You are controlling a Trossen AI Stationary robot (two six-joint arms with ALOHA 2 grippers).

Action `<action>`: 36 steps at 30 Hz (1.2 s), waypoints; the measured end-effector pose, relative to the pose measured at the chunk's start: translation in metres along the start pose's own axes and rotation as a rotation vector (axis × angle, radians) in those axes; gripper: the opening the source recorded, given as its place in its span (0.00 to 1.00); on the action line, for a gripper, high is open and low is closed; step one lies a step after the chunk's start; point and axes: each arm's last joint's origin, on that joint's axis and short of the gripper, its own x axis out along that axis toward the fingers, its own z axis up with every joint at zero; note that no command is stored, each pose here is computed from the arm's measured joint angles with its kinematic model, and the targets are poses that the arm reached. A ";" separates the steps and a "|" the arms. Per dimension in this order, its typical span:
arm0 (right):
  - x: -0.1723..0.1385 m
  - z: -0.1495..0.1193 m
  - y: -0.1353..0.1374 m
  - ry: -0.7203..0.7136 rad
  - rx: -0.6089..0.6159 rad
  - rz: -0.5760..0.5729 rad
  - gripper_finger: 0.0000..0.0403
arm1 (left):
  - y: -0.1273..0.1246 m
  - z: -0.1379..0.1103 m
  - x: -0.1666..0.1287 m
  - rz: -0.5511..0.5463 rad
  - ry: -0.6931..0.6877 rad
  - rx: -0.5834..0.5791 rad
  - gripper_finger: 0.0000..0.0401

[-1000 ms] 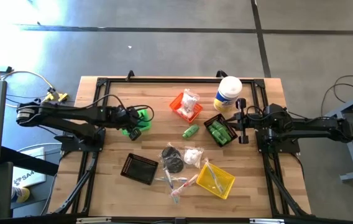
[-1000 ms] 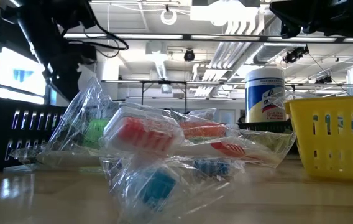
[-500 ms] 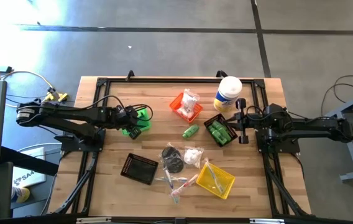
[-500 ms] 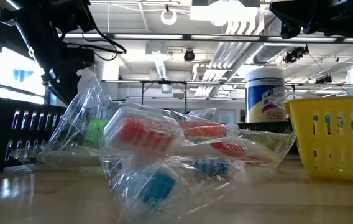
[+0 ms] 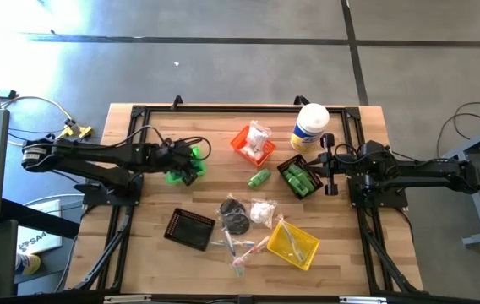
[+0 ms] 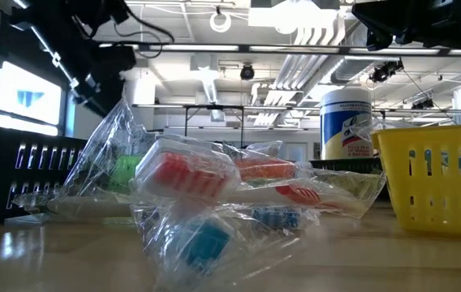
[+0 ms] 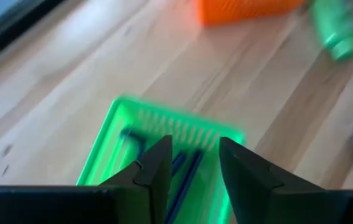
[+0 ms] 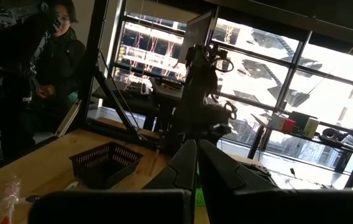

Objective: Pick & Place Travel size toiletries
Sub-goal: Put the black hairbrush into the bottom black bin

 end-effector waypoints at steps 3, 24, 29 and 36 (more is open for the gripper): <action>0.000 0.000 0.000 0.000 0.000 0.000 0.02 | -0.005 0.009 0.000 -0.065 -0.089 0.010 0.27; 0.001 -0.001 0.000 0.009 0.036 -0.002 0.02 | -0.046 0.001 -0.009 -0.533 -0.310 0.233 0.03; 0.003 -0.004 0.000 0.020 0.103 -0.004 0.02 | -0.053 0.002 -0.015 -0.620 -0.351 0.293 0.03; 0.008 -0.010 -0.002 0.065 0.174 -0.067 0.02 | -0.053 0.003 -0.016 -0.638 -0.367 0.296 0.03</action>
